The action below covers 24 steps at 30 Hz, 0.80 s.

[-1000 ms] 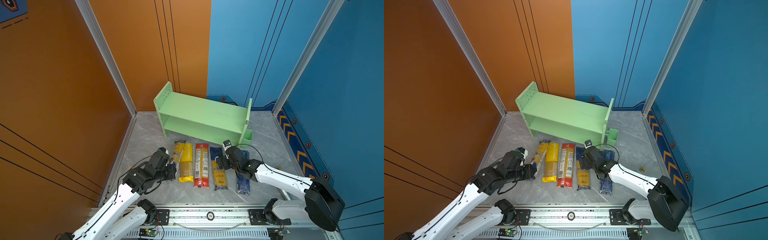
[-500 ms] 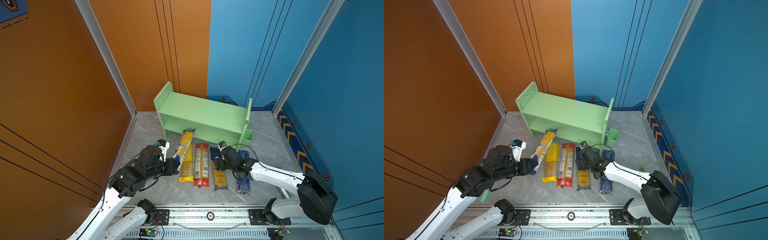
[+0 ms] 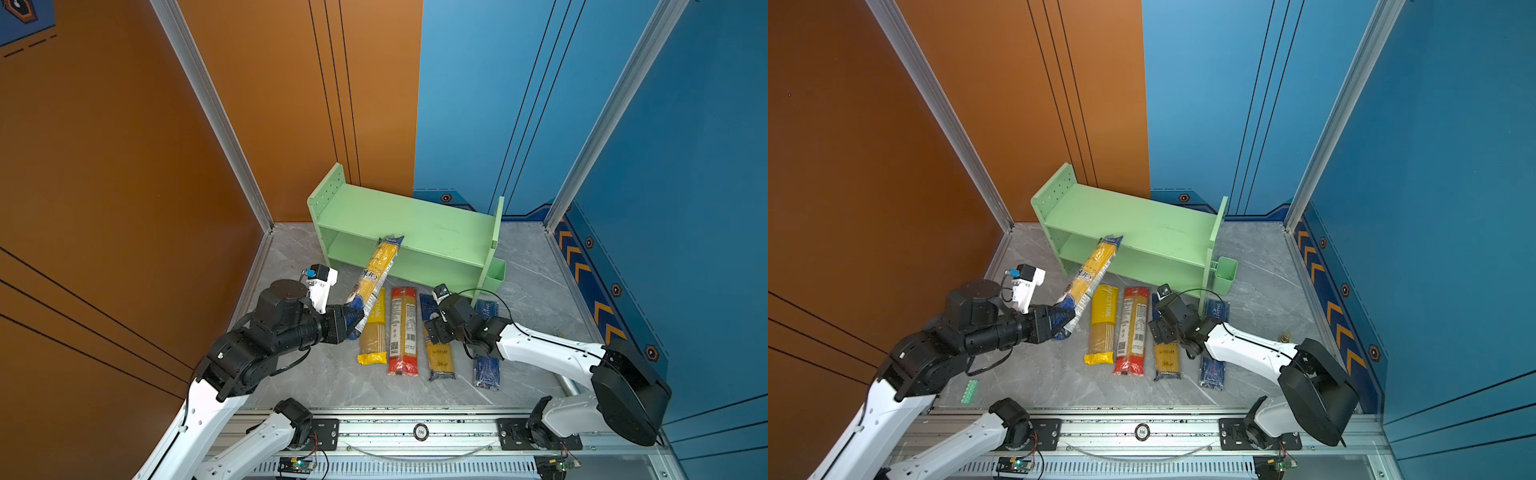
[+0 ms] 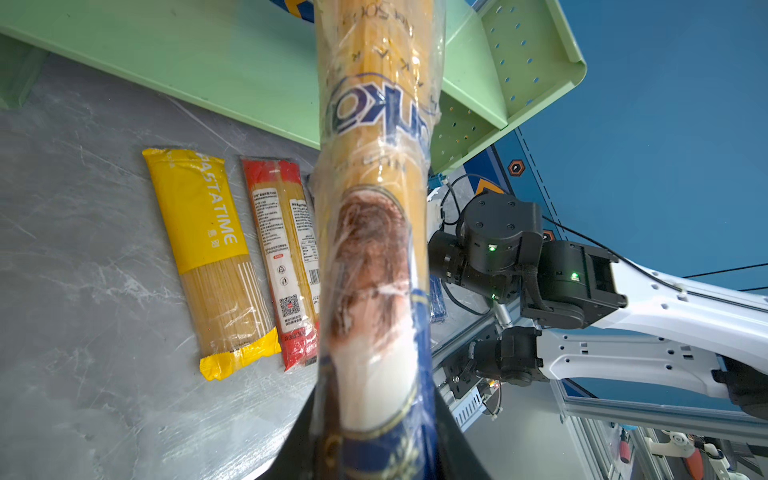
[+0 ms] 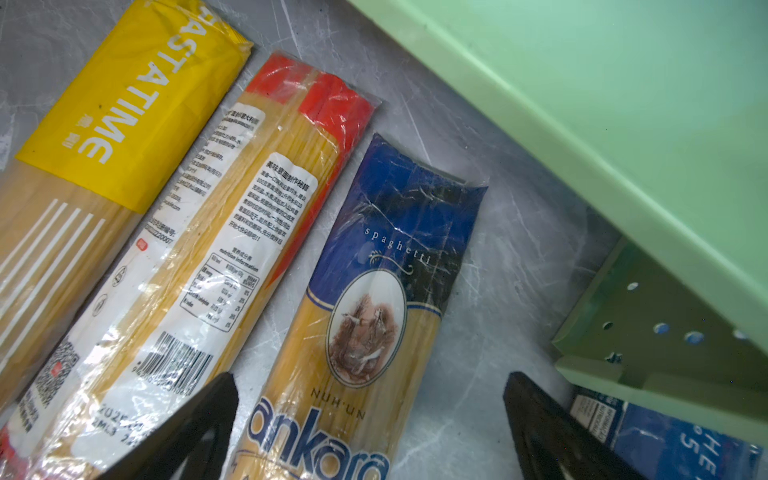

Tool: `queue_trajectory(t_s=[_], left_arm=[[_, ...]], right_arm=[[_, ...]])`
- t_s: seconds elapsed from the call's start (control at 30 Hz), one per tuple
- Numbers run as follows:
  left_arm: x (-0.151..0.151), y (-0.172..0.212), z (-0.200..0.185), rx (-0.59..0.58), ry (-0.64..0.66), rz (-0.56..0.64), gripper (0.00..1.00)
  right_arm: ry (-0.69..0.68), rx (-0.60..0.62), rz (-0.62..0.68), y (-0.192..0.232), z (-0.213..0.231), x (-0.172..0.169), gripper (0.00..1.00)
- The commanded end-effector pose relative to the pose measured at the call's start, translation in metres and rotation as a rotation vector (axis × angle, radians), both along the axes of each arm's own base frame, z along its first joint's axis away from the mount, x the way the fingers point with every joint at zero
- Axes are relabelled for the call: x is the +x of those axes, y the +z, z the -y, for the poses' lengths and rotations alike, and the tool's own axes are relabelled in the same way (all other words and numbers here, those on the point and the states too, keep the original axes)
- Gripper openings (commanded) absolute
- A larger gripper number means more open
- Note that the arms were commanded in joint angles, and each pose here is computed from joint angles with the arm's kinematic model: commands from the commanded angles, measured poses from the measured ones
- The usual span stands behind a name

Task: Place and organize the pasta boxes and bags onto the shelf
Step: 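Carry the ankara bag upright with the left gripper to the shelf's upper tier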

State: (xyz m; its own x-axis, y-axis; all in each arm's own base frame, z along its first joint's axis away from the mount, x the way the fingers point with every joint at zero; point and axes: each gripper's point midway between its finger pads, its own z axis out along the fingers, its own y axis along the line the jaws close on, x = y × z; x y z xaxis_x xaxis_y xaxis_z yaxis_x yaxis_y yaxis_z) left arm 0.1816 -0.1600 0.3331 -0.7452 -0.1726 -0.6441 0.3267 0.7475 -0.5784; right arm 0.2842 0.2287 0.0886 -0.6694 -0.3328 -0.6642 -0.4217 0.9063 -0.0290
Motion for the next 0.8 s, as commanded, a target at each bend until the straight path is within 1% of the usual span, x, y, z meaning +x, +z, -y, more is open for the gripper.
queue_trajectory(t_s=[0.0,0.13,0.23,0.33,0.53,0.63,0.77], left_arm=[[0.015,0.088,0.005,-0.091,-0.025,0.307,0.00],[0.035,0.113,0.005,-0.056,-0.009,0.368,0.00],[0.055,0.124,0.006,-0.046,0.000,0.386,0.00],[0.077,0.131,0.006,-0.043,0.015,0.399,0.00],[0.124,0.140,-0.011,-0.065,0.087,0.411,0.00],[0.140,0.150,-0.022,-0.058,0.120,0.429,0.00],[0.152,0.164,-0.027,-0.047,0.129,0.461,0.00]], right_arm=[[0.025,-0.028,-0.020,-0.002,-0.003,-0.002,0.97],[0.035,-0.035,-0.028,-0.004,-0.005,-0.002,0.98],[0.041,-0.039,-0.036,-0.007,-0.006,-0.003,0.98],[0.052,-0.049,-0.044,-0.010,-0.006,-0.005,0.98],[0.064,-0.063,-0.055,-0.014,-0.007,-0.006,0.98],[0.067,-0.068,-0.057,-0.015,-0.008,-0.006,0.98],[0.067,-0.069,-0.064,-0.018,-0.008,-0.006,0.98]])
